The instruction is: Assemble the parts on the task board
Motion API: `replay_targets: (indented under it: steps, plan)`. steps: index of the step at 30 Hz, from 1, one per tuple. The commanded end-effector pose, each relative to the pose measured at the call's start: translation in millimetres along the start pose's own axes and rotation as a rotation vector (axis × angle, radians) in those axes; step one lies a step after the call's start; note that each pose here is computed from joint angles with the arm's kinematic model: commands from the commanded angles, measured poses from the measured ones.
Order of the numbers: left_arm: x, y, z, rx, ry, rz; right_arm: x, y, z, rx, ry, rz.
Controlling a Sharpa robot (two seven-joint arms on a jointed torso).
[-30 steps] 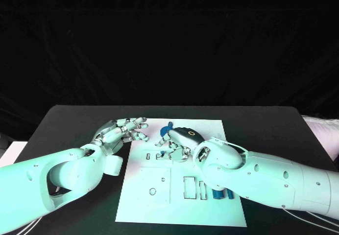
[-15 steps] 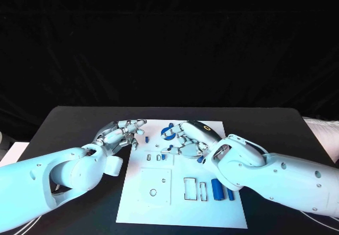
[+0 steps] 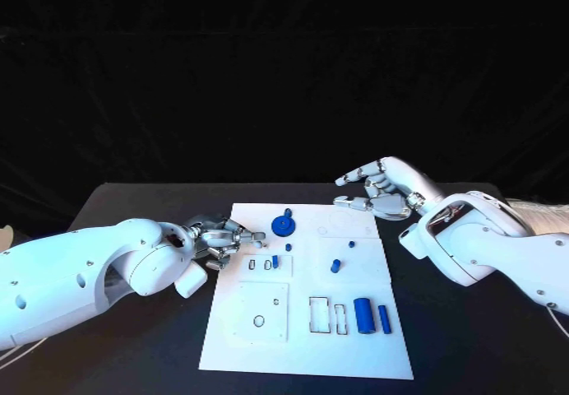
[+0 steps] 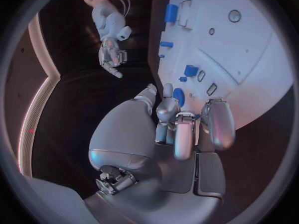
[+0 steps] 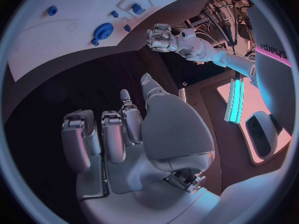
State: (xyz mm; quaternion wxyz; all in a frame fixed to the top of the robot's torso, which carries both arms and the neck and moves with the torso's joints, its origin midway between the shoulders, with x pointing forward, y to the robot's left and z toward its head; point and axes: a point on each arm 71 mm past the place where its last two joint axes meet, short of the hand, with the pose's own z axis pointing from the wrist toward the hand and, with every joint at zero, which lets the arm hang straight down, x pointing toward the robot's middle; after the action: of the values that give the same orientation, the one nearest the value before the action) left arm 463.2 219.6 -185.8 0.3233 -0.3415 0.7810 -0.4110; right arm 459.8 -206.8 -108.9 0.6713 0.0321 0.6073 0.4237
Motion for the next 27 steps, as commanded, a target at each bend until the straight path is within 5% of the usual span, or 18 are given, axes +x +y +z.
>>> replay_targets:
  steps: [1, 7, 15, 27]
  plan:
    - [0.4, 5.8, 0.6, -0.272, 0.05, 0.367, -6.2, -10, -2.3, 0.063, -0.002, 0.063]
    - [-1.6, -15.6, 9.1, -0.343, 0.012, 0.539, -14.6, -21, -6.7, 0.103, -0.007, 0.054]
    - [9.8, -38.3, 25.8, -0.366, -0.019, 0.641, -17.9, -27, -8.3, 0.126, -0.007, 0.041]
    - [23.7, -50.5, 46.4, -0.412, 0.01, 0.714, -17.8, -31, -8.5, 0.143, 0.001, 0.031]
